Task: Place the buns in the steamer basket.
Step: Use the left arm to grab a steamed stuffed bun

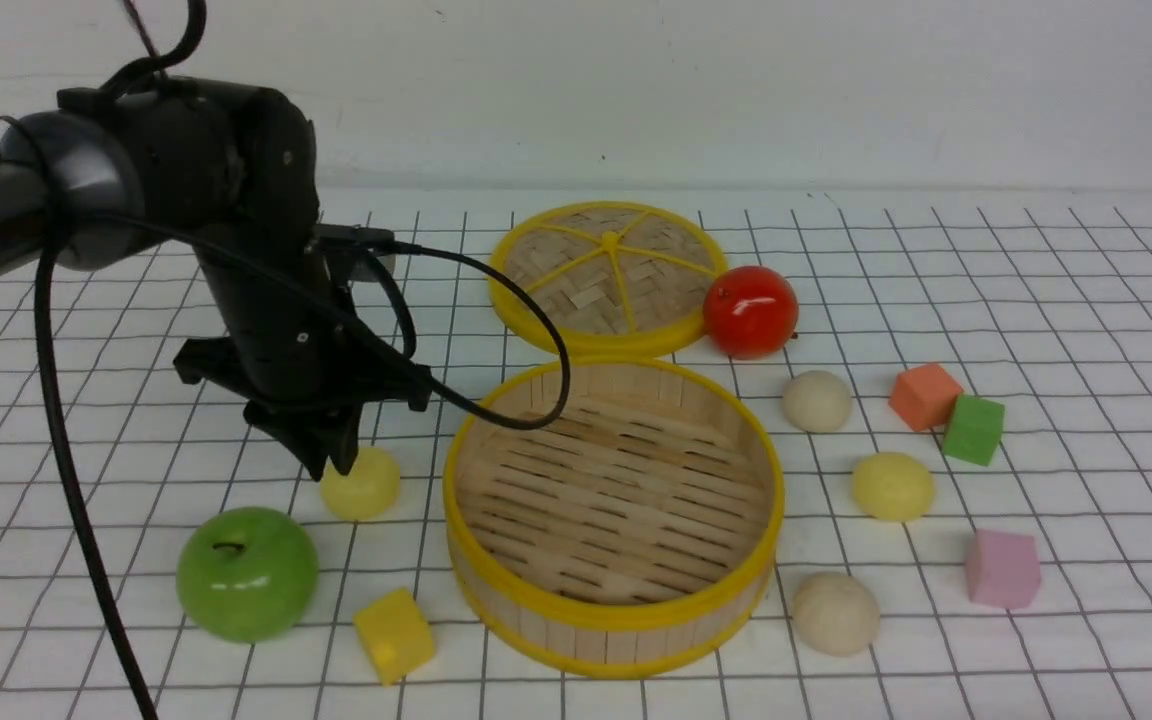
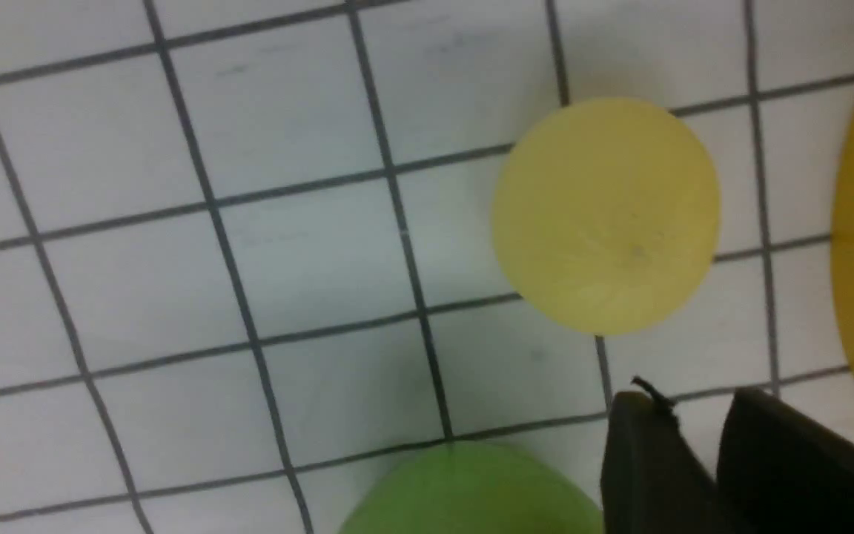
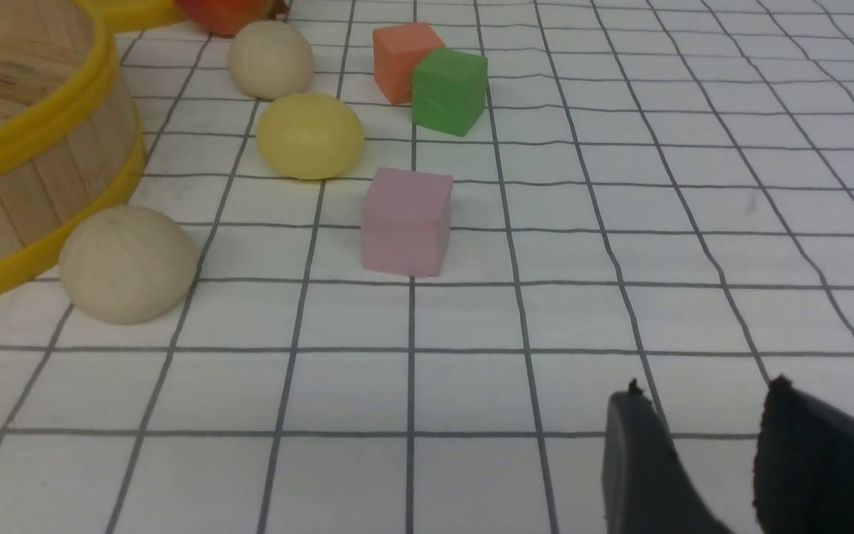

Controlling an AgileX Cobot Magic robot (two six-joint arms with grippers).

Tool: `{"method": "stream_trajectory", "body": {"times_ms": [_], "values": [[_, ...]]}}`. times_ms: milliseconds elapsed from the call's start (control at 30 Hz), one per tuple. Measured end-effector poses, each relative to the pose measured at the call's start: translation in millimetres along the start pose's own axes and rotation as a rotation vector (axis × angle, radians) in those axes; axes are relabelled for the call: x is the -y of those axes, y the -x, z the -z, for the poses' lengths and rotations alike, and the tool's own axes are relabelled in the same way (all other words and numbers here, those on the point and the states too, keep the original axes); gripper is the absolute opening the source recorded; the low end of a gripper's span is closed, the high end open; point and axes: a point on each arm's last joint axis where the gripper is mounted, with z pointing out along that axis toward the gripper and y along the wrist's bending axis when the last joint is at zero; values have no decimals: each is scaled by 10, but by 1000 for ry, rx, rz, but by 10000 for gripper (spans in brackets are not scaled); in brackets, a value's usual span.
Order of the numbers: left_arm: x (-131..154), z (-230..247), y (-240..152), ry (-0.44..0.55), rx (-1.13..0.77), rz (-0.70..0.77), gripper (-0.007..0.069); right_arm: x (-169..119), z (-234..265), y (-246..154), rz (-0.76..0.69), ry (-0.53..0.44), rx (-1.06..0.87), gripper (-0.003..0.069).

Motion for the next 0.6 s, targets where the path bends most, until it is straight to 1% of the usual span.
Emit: {"method": "stream_trajectory", "body": {"times_ms": [67, 133, 200, 367, 600], "values": [[-8, -25, 15, 0, 2, 2, 247, 0, 0, 0, 0, 0, 0, 240], [-18, -27, 37, 11, 25, -6, 298, 0, 0, 0, 0, 0, 0, 240], [-9, -21, 62, 2, 51, -11, 316, 0, 0, 0, 0, 0, 0, 240], [22, -82, 82, -29, 55, -45, 321, 0, 0, 0, 0, 0, 0, 240], [31, -279, 97, -34, 24, -54, 321, 0, 0, 0, 0, 0, 0, 240]]}}
